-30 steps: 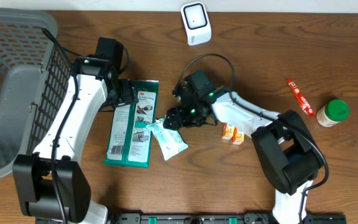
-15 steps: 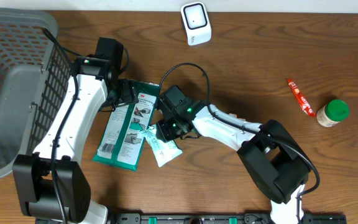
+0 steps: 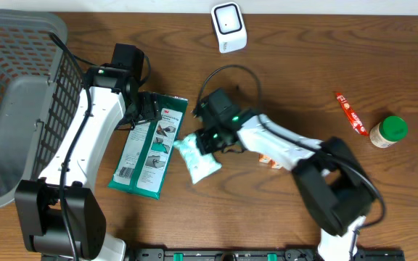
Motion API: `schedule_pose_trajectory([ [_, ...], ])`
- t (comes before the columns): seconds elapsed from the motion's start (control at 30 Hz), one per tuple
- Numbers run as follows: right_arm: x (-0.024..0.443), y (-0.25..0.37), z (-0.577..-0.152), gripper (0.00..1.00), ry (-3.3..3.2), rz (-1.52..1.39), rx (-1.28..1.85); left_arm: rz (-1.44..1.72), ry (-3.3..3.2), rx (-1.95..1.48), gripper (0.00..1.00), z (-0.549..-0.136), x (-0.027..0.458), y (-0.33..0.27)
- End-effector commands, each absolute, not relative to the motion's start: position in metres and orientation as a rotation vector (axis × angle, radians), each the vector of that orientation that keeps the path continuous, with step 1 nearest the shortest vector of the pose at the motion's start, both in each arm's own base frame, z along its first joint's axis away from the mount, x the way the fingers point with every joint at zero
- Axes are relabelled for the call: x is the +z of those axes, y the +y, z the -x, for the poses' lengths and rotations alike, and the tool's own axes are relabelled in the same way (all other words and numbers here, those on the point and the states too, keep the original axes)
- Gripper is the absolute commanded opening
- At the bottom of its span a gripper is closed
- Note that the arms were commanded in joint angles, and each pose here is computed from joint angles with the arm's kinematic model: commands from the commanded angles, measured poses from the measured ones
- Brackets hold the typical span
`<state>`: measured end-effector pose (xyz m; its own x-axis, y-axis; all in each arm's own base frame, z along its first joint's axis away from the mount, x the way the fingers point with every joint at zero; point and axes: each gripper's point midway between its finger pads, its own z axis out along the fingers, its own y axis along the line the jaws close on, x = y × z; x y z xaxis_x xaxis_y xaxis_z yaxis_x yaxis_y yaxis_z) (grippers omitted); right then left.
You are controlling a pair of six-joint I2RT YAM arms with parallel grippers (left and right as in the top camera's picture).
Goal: Scan the item barcode
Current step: 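Grasp the pale green wipes pouch with the right gripper and lift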
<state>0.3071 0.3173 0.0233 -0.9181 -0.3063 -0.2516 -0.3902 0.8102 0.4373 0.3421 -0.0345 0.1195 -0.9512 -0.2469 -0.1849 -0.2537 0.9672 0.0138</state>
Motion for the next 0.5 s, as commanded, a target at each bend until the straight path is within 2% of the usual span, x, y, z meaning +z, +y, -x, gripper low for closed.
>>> schedule_pose_trajectory([
  [0.0,0.081,0.313,-0.334,0.01,2.631,0.527,0.687,0.378,2.919,0.063,0.87,-0.345,0.125,-0.033],
  [0.13,0.096,0.324,-0.347,0.01,2.536,0.448,0.618,0.378,2.92,0.063,0.87,-0.345,0.125,-0.033],
  [0.27,0.077,0.333,-0.35,0.01,2.538,0.378,0.542,0.378,2.92,0.063,0.87,-0.345,0.125,-0.033],
  [0.47,0.036,0.371,-0.331,0.01,2.57,0.456,0.613,0.378,2.92,0.063,0.87,-0.345,0.125,-0.033],
])
